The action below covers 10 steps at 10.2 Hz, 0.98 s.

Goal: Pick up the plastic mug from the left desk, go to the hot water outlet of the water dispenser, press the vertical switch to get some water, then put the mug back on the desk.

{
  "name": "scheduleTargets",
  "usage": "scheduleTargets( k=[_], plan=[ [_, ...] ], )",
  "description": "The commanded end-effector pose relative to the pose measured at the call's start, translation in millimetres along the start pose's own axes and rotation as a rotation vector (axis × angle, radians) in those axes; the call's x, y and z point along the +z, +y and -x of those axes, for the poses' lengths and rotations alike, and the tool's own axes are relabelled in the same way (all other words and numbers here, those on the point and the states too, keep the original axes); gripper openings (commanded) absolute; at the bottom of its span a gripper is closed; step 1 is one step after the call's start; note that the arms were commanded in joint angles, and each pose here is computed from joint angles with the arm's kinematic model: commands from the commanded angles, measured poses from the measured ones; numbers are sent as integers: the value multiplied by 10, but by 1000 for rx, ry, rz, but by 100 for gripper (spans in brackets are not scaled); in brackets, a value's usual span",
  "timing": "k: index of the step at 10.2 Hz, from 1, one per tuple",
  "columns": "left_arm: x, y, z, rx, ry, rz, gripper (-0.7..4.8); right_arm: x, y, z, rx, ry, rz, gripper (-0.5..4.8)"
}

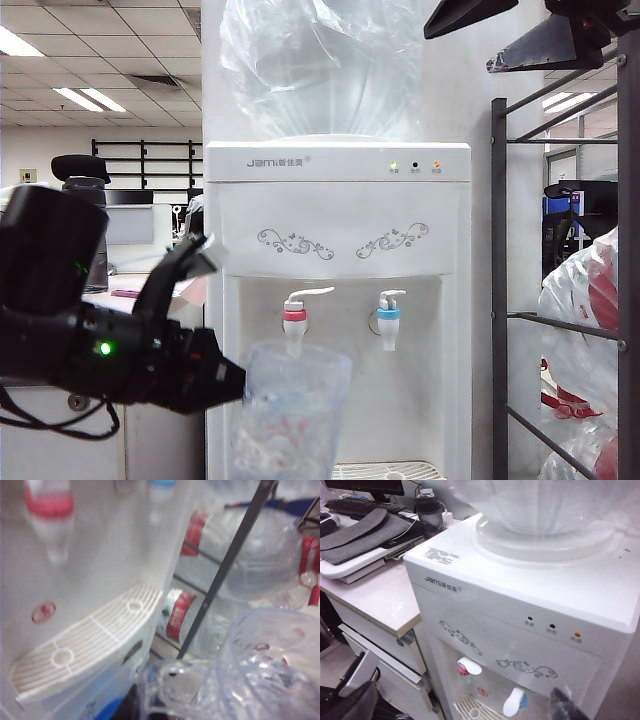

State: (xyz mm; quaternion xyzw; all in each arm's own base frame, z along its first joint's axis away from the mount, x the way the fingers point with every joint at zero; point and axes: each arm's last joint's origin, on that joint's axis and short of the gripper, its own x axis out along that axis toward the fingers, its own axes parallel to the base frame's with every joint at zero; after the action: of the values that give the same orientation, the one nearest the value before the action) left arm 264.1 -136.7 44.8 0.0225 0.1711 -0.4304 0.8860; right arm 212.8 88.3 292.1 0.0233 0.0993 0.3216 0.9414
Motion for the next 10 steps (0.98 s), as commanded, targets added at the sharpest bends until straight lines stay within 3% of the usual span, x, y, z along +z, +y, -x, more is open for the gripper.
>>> scheduleTargets(
  k=[1, 5, 6, 8, 9, 10],
  plan=[
    [118, 41, -87, -9, -74, -33, -6, 20, 7, 0, 18, -11, 6, 479],
    [235, 56, -73, 51, -186, -66, -6, 21, 7, 0, 18, -12, 7, 479],
    [251, 44, -85, 148, -202, -23, -6, 21, 6, 0, 17, -12, 7, 479],
    [268, -272, -206, 566, -263, 160, -6, 21, 6, 0, 17, -12, 7, 479],
    [248, -334, -222, 617, -263, 198, -6, 21, 6, 0, 17, -12, 7, 479],
    [175, -442, -254, 682, -200, 192, -6, 21, 6, 0, 17, -12, 6, 479]
  ],
)
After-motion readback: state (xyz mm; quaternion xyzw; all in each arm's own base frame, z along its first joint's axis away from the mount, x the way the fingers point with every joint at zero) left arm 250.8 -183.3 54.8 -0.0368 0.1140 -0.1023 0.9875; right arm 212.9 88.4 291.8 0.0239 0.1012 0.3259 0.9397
